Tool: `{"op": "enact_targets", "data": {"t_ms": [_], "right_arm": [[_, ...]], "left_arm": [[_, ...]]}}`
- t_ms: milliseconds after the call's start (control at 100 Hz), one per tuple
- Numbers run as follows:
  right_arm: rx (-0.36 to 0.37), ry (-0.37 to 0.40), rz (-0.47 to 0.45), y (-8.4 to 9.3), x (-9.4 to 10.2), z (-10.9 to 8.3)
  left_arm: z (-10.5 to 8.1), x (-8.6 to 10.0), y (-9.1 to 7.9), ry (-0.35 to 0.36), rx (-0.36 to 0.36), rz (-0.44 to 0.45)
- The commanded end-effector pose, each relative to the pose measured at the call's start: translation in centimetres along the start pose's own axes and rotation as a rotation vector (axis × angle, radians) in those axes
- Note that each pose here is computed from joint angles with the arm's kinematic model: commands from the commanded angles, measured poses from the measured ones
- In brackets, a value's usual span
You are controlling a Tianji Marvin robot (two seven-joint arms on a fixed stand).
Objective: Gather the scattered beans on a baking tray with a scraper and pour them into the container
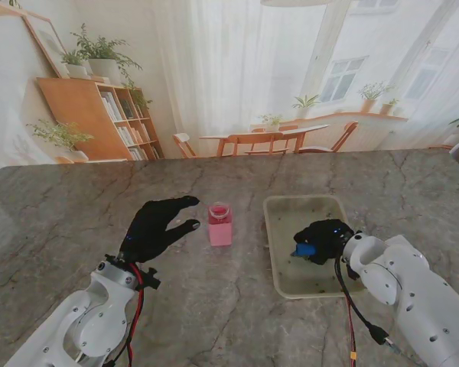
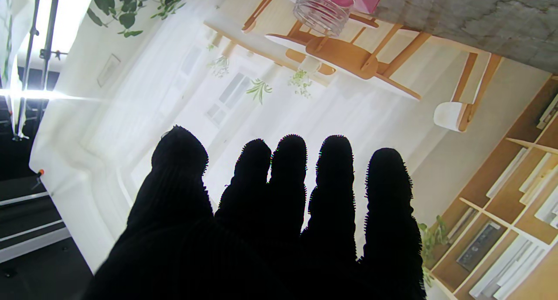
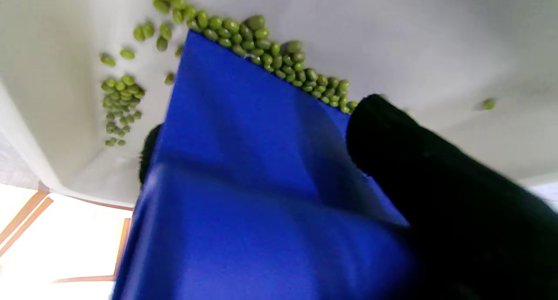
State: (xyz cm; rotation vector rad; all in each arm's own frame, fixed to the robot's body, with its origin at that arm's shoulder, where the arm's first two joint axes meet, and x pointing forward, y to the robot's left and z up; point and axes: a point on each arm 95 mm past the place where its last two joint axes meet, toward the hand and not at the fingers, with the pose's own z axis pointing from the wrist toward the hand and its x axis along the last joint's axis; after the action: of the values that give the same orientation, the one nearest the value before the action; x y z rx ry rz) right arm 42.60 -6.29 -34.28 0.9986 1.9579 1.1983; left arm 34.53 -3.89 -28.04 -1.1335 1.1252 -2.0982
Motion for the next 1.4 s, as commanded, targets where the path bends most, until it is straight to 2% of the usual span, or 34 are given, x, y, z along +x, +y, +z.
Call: {"op": "enact_targets", "data": {"t_ms": [0, 320, 660, 840, 1000, 1240, 1390], "right_arm": [[0.085, 0.018, 0.009, -2.6, 0.8, -0.6], [0.132, 0.025, 0.045, -2.2, 1.3, -2.3], [0.204, 0.068, 0.085, -1.8, 2.0, -3.8], [0.199, 0.073, 0.083, -1.7, 2.4, -4.3], [0.140, 0.049, 0.051, -1.3, 2.5, -4.5], [-0.085, -0.053, -0.028, 0.2, 2.4, -4.2], [-0.172, -0.084, -0.043, 2.2, 2.2, -3.8]], "left_arm": [[-0.1, 0.2, 0.1, -0.007, 0.002, -0.008], [-0.1, 0.2, 0.1, -0.007, -0.003, -0.009], [-0.1, 0.1, 0.2, -0.008, -0.004, -0.010], [-0.1, 0.1, 0.2, -0.009, -0.004, -0.009], [-0.1, 0.1, 0.2, -0.008, -0.005, -0.010], [0.0, 0.1, 0.3, -0.006, -0.007, -0.010], [0.0, 0.2, 0.4, -0.003, -0.009, -0.011]]}}
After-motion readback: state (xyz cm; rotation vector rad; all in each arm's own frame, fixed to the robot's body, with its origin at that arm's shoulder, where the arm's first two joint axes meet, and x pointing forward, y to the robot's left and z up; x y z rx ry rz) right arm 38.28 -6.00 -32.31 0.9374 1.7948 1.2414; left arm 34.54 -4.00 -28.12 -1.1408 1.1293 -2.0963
